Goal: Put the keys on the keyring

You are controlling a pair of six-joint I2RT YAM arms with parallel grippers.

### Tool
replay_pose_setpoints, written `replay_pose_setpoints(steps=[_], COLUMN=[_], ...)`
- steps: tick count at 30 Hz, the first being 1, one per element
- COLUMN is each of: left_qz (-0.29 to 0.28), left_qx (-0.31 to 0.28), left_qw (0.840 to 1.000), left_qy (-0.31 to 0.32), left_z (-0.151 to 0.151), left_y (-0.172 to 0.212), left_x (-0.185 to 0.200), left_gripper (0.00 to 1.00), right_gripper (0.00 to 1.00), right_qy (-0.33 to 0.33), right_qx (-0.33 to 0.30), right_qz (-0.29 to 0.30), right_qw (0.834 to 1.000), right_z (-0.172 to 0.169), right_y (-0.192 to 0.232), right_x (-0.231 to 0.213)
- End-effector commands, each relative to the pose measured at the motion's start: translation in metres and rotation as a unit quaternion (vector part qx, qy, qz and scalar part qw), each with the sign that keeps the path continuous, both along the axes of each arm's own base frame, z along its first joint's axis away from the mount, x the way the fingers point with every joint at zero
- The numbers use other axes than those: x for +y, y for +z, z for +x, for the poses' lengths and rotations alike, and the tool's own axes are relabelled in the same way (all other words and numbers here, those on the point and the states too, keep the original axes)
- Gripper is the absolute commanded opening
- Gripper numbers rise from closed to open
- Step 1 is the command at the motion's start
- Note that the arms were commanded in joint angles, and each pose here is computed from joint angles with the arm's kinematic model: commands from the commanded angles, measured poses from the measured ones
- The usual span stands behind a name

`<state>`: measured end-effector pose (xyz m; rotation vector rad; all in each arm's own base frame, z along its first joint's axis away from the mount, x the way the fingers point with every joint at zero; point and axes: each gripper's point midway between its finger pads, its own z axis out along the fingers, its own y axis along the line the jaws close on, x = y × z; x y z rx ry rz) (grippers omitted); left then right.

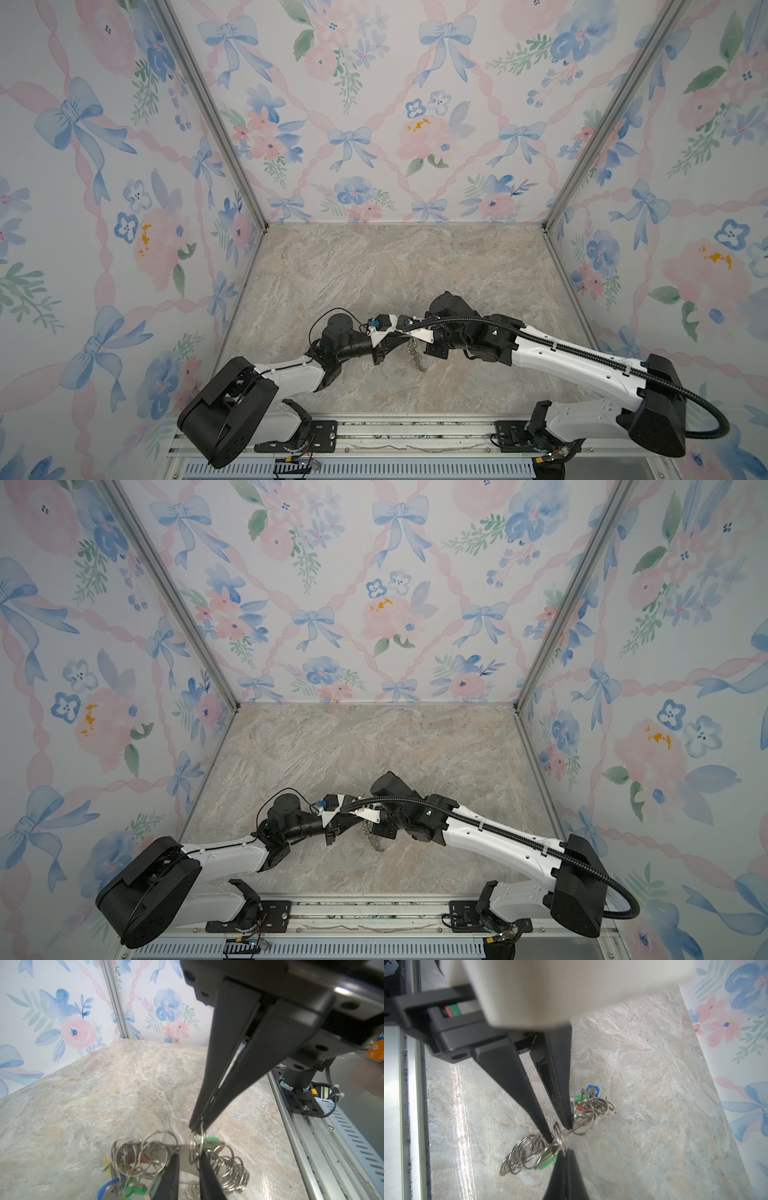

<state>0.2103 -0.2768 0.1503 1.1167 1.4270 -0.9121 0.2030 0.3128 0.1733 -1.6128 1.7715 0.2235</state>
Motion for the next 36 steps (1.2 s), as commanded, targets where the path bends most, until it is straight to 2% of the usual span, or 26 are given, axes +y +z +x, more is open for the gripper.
replay_pose_setpoints(steps=[1,10,14,19,25,30,36], left_qz=[-0.045,-0.047,-0.045,-0.042,-0.044,-0.045,-0.073], left_qx=[-0.037,-0.028,-0.024,-0.020,-0.016,-0.014,-0.026], left_qw=[0.998,0.996,0.997,0.997,0.998,0.998,0.997], left_qy=[-0.001,-0.063,-0.063,-0.061,-0.051,-0.028,-0.010], left_z=[0.000,-0.016,-0.015,-0.011,-0.007,-0.002,0.000], left_y=[0.030,0.028,0.025,0.022,0.024,0.026,0.040], left_x=[0.002,-0.005,-0.006,-0.008,-0.009,-0.006,-0.002], left_gripper=[0.19,0.22,0.11,0.10,0.00,0.00,0.00], right_gripper=[0.00,0.00,0.00,0.00,0.00,0.09,0.18], right_qy=[0.013,0.013,0.023,0.040,0.043,0.027,0.012], right_qx=[-0.003,-0.004,-0.001,0.001,0.000,-0.002,0.031], right_qz=[0.003,0.004,0.013,0.023,0.032,0.077,0.183], right_qw=[1.000,1.000,1.000,0.999,0.999,0.997,0.983], right_z=[-0.005,-0.003,-0.007,-0.014,-0.016,-0.009,-0.002], right_y=[0.004,0.005,0.007,0.009,0.009,0.016,0.025], right_x=[0.003,0.004,0.008,0.014,0.016,0.009,-0.005])
